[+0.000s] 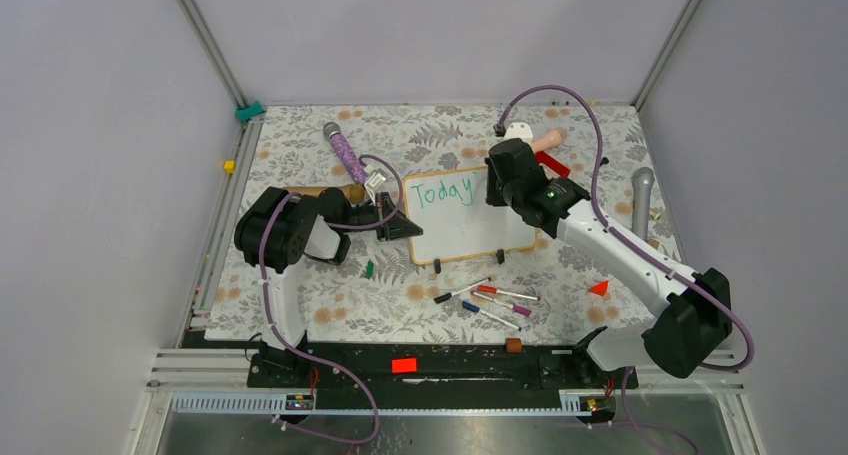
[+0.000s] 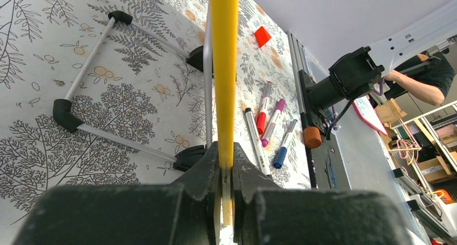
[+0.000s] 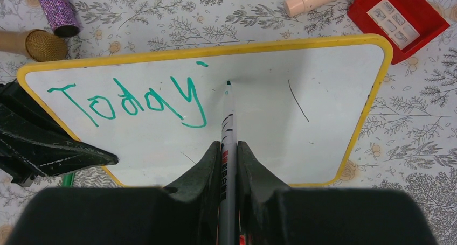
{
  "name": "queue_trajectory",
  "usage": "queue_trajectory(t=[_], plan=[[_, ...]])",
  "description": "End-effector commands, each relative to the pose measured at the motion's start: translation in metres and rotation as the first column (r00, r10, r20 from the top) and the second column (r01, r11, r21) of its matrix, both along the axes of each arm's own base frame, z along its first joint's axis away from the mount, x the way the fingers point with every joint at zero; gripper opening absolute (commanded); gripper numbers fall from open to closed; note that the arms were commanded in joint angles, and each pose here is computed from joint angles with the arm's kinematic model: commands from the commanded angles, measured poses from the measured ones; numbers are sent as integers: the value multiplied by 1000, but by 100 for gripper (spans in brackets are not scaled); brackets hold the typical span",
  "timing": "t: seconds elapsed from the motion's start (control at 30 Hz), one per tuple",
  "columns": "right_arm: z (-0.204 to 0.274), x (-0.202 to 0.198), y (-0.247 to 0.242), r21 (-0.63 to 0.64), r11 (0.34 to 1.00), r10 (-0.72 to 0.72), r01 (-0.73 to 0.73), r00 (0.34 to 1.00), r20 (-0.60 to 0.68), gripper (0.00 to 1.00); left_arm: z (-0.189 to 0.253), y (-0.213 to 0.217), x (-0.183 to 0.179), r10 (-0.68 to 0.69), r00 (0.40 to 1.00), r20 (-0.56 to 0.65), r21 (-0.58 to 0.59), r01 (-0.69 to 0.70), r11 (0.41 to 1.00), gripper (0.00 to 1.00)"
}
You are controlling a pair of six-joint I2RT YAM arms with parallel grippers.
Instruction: Write a sentence on the whiteboard
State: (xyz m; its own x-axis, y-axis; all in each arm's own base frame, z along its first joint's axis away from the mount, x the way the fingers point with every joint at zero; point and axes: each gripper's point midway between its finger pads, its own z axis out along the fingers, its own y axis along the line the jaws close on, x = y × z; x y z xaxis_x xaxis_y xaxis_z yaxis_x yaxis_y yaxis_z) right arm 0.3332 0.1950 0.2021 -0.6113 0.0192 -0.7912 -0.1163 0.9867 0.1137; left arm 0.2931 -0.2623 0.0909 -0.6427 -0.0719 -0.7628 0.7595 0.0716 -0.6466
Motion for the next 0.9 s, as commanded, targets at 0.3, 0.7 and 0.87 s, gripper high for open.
queue_trajectory(t=[0.3,0.7,0.87], plan=[[20,16,1,39,999,-40,38,998,40,0,12,-1,-13,-74,991,109,-12,76,997,0],[15,13,21,93,994,57,-57,998,3,0,12,-1,-13,-74,991,108,-12,76,997,0],[8,7,16,58,997,56,-54,998,-31,0,12,-1,-13,-73,991,108,-12,75,997,0]])
